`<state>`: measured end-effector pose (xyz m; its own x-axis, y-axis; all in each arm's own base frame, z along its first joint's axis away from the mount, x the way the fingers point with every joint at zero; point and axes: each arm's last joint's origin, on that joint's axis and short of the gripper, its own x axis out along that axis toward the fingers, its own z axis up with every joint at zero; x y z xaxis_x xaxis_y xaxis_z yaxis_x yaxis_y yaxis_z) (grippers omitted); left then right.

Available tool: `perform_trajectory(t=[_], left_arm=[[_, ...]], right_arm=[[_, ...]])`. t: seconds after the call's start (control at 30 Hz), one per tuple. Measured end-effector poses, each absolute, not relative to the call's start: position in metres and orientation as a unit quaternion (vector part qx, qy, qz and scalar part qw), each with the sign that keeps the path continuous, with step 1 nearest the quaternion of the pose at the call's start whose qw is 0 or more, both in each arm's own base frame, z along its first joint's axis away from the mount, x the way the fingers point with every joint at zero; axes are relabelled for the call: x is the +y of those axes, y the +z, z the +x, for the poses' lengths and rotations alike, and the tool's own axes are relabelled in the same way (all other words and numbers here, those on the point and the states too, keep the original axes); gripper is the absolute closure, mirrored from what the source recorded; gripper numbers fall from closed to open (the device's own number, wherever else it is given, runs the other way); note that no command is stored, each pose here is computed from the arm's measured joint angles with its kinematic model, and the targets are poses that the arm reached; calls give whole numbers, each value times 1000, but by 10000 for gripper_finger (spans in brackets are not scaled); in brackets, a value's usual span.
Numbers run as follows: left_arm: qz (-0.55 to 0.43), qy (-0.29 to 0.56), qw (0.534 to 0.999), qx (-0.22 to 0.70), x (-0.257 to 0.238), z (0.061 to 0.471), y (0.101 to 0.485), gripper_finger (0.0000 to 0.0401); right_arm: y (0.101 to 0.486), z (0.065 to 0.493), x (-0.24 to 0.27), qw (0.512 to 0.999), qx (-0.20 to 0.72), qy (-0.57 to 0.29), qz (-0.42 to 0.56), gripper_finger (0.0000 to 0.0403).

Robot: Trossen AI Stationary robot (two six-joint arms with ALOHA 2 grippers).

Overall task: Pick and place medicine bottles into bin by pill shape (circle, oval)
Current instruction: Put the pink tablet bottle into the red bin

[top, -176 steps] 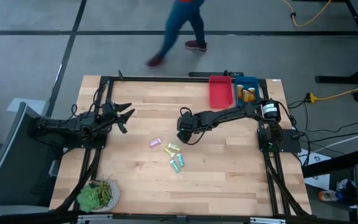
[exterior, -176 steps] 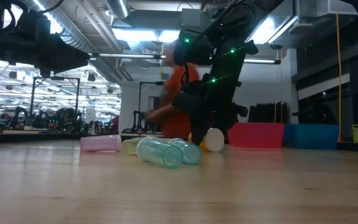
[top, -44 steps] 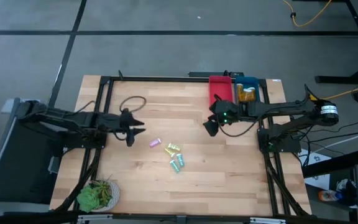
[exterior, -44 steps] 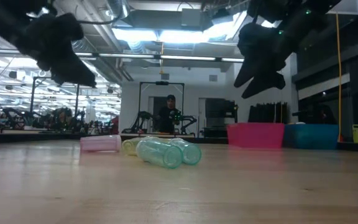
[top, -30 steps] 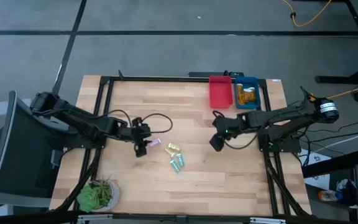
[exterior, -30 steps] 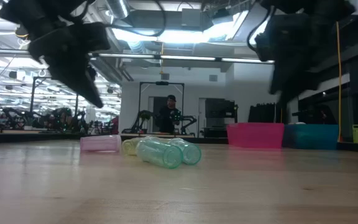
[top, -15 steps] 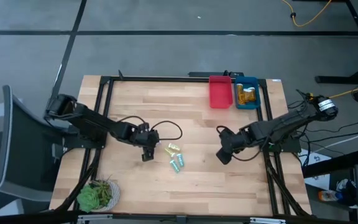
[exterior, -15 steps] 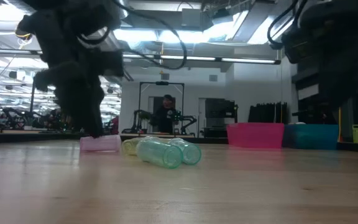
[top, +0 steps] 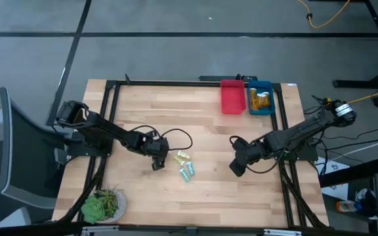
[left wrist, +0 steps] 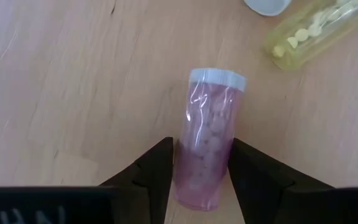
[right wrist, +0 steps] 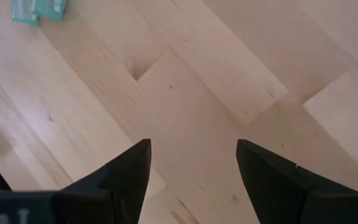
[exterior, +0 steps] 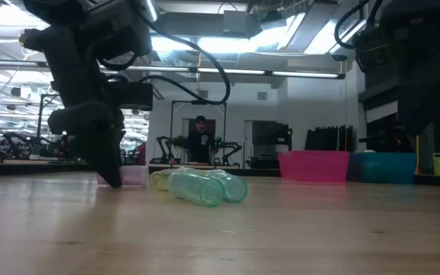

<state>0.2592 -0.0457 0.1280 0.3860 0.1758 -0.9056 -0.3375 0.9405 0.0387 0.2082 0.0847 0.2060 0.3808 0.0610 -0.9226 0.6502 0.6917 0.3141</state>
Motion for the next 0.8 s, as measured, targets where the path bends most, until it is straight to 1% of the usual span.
perform_trajectory(t=[0.07,0.17,0.27,0.33,0.43,0.57,0.7,0.8], left_arm=[[-77,154,831,529,-46,259,129,267],[-78,157,834,523,-45,263,133,294],[-81,182,846,494,-39,274,145,320],[-86,203,853,473,-34,283,154,329],[-97,233,865,434,-21,298,173,332],[-95,236,895,367,4,321,199,331],[-75,241,919,304,35,351,225,332],[-44,249,923,290,57,375,237,332]], right_arm=[[206,208,85,759,520,-194,340,164],[206,208,86,760,520,-194,338,164],[206,208,86,761,519,-195,336,164],[206,208,85,765,514,-200,333,164],[206,208,86,769,510,-203,328,164],[206,205,92,763,512,-201,338,164],[206,202,98,760,513,-199,346,164],[207,202,101,763,511,-194,344,164]])
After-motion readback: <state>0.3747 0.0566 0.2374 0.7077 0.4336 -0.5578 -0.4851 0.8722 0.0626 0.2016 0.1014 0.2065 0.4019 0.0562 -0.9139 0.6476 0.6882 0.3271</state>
